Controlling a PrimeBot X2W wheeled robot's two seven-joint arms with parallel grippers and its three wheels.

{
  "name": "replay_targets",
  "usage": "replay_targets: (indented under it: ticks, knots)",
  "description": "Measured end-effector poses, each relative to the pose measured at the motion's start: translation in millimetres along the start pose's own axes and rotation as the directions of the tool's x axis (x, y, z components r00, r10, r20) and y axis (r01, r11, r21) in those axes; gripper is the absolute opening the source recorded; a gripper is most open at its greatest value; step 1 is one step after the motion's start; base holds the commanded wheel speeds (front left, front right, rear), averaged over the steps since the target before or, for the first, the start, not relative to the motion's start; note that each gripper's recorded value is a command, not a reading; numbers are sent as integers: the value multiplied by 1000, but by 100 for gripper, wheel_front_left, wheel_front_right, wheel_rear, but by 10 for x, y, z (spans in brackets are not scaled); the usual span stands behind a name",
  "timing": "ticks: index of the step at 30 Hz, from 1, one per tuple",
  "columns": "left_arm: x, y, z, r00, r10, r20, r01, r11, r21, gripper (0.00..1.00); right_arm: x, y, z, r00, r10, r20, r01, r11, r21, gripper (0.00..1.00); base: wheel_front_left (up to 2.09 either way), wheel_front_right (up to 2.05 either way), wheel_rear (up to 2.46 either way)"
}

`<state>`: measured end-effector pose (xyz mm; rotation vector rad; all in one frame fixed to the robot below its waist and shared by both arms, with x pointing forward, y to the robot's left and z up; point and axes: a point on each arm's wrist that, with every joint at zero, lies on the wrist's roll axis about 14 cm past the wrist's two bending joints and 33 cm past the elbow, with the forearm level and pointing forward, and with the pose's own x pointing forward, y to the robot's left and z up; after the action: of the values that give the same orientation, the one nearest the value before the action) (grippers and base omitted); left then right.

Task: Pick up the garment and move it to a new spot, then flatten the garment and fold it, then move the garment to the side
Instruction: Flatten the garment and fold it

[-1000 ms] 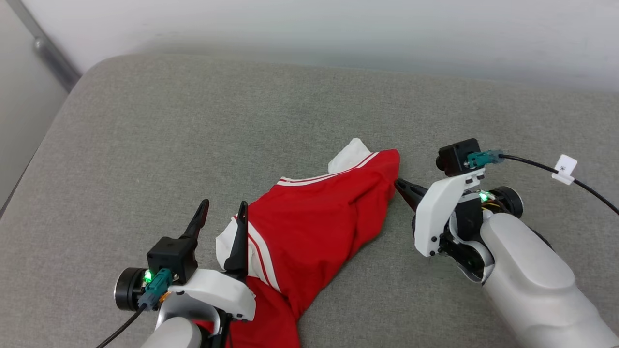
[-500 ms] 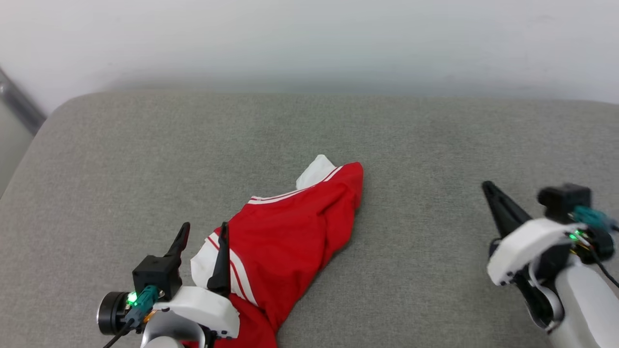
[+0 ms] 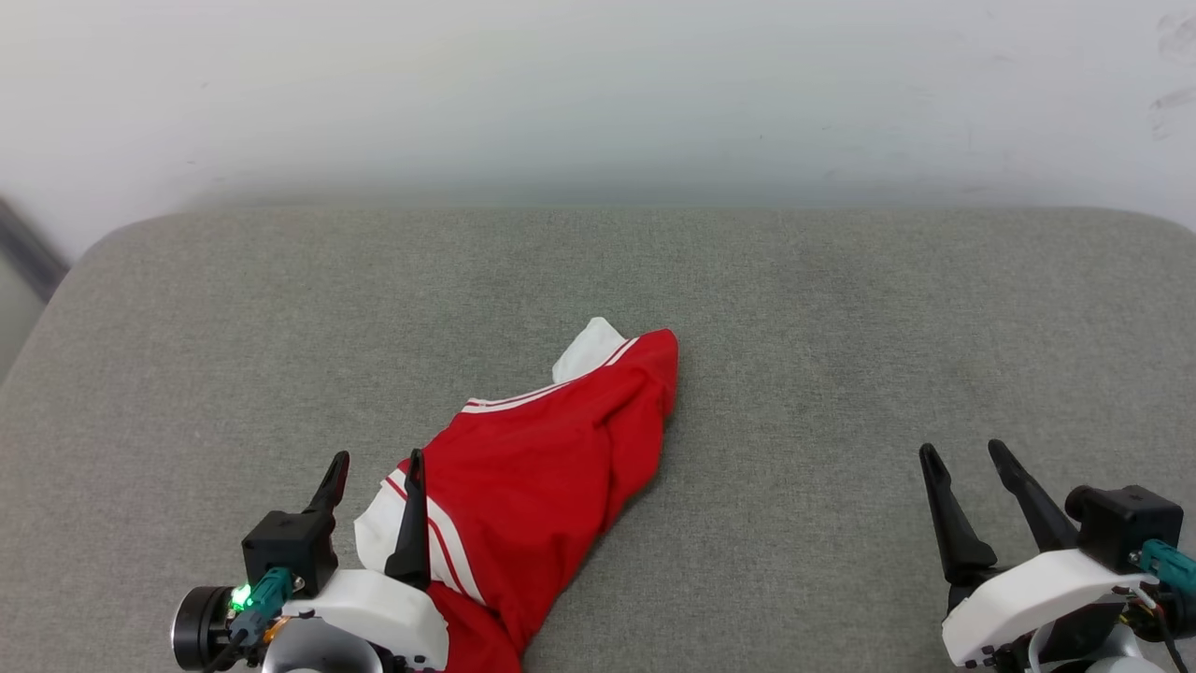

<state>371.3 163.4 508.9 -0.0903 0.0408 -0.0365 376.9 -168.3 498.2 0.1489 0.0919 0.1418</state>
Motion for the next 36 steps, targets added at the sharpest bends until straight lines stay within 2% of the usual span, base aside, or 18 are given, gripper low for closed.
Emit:
replay_targets:
  ticks: [10,15,18,22,25,34,36]
  knots:
    - [-13,-71,-26,999,-31,-23,32,999,21,100,-34,53,190,998,6,63,-5,1000,-12,100,0,0,0]
    - [219,-442,82,982,-179,-53,182,981,60,100,-19,75,254,997,9,83,-7,1000,-23,100,0,0,0]
    - [359,-732,78,950,-289,-120,300,950,86,100,-7,77,299,996,8,94,-5,999,-38,100,0,0,0]
    - [515,-984,-78,882,-388,-269,427,898,106,100,22,77,356,993,5,114,0,999,-45,100,0,0,0]
    - [543,-1097,-356,808,-422,-411,500,861,97,100,38,60,374,992,-3,126,9,999,-46,100,0,0,0]
    - [405,-1024,-1294,532,-370,-762,602,798,32,100,44,-108,211,994,-64,89,67,997,-26,100,0,0,0]
    - [412,-1015,-1369,494,-357,-793,612,791,24,100,35,-146,183,994,-77,82,79,997,-21,100,0,0,0]
